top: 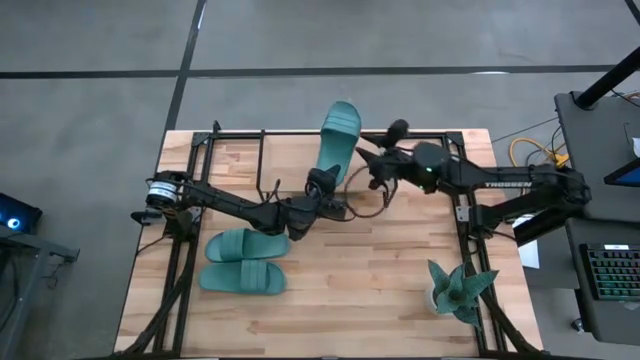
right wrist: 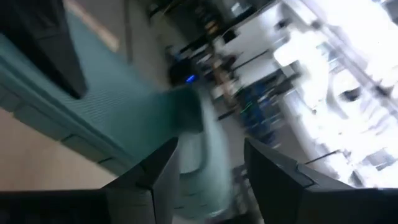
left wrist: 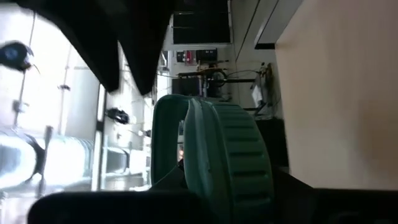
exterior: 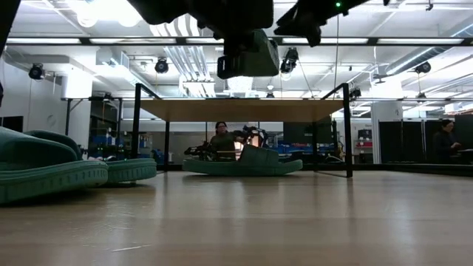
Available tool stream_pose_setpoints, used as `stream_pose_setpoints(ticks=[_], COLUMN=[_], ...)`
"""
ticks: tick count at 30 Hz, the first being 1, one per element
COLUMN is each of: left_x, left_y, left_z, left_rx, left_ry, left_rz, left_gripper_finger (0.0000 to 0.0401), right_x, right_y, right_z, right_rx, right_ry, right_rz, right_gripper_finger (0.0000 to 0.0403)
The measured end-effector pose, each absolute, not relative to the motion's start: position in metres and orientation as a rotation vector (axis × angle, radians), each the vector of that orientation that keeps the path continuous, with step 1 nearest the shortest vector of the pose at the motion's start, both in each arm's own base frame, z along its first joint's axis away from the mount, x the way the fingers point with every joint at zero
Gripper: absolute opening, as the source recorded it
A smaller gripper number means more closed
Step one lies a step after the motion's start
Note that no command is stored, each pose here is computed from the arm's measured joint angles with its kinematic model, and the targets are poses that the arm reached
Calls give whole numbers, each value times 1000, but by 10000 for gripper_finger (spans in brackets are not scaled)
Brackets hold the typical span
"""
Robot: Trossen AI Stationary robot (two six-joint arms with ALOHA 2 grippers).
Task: Pick and place slides into the shelf
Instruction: Put the green slides on the shelf
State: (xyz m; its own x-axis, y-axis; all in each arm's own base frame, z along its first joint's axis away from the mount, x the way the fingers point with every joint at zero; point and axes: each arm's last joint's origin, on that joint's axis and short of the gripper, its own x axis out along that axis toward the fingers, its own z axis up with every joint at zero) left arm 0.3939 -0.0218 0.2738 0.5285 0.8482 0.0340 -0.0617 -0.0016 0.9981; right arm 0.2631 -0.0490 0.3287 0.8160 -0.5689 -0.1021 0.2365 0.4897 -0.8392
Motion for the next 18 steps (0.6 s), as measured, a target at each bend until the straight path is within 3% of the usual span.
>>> stream_pose_setpoints(ticks=[8, 18], left_x=[396, 396], left_y=[-20, -20], left_z=[281, 281], left_rx=[1415, 1439], left_ry=[758, 776], left_rz=[841, 836], left_gripper_finger=[33, 33], right_x=[287, 319], right_y=[-53, -66], right_z=[360, 355], right_rx=[-797, -888], right_ry=[531, 708], right_rz=[-457, -567], right_gripper_finger=[169, 169])
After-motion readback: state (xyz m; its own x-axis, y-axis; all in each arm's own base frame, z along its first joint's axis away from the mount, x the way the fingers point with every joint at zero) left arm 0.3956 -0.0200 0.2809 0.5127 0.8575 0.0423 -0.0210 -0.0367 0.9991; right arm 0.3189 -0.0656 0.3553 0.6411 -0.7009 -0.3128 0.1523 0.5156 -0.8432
